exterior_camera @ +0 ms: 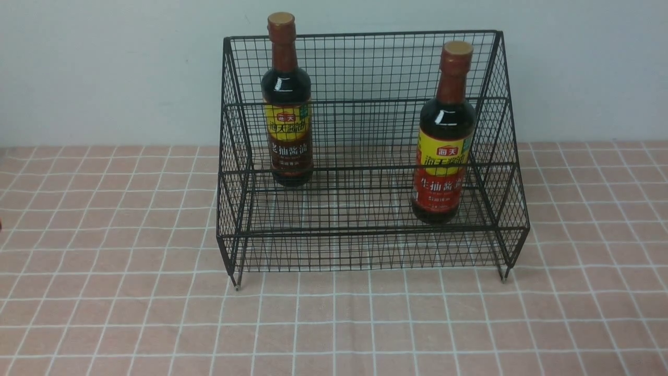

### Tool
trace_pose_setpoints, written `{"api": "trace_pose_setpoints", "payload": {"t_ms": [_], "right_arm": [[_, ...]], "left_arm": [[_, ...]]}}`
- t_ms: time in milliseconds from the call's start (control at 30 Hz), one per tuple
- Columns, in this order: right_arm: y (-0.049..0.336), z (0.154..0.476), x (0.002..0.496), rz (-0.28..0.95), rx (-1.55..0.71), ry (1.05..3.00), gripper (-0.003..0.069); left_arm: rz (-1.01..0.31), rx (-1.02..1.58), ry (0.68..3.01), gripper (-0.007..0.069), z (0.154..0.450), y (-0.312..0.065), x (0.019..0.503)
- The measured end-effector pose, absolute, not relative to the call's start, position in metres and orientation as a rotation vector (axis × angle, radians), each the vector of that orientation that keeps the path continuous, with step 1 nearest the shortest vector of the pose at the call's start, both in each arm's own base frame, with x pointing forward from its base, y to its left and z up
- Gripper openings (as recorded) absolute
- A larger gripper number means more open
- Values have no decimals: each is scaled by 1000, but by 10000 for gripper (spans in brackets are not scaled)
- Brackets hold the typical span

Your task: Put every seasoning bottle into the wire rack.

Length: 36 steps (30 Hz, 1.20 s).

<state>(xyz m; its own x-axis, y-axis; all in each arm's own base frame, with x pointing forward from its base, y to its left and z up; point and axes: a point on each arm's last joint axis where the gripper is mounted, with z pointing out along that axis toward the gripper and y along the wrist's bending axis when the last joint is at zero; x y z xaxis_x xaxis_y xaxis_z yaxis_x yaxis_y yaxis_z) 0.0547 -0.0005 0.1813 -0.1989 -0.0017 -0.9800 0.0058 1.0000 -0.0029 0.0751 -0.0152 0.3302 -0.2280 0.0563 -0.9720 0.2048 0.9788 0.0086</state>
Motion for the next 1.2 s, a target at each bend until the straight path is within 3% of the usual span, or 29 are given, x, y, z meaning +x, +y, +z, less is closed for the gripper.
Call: {"api": "trace_pose_setpoints", "payload": {"t_ms": [33,67,133,267,1200], "right_arm": [[-1,181,55,-7,3,1771,-14],[-1,181,55,-7,3,1771,-14],[-1,181,55,-7,3,1771,-14],[-1,181,55,-7,3,1771,-14],[-1,181,55,-7,3,1772,-14]], "left_arm": [[-102,172,1800,-7,288,-11,69],[-99,167,1790,-7,289,-11,68],[-59,144,1806,-7,243,-7,61],[-31,129,1866,-7,180,-4,53],[-49,116,1877,-7,171,-5,52]]}}
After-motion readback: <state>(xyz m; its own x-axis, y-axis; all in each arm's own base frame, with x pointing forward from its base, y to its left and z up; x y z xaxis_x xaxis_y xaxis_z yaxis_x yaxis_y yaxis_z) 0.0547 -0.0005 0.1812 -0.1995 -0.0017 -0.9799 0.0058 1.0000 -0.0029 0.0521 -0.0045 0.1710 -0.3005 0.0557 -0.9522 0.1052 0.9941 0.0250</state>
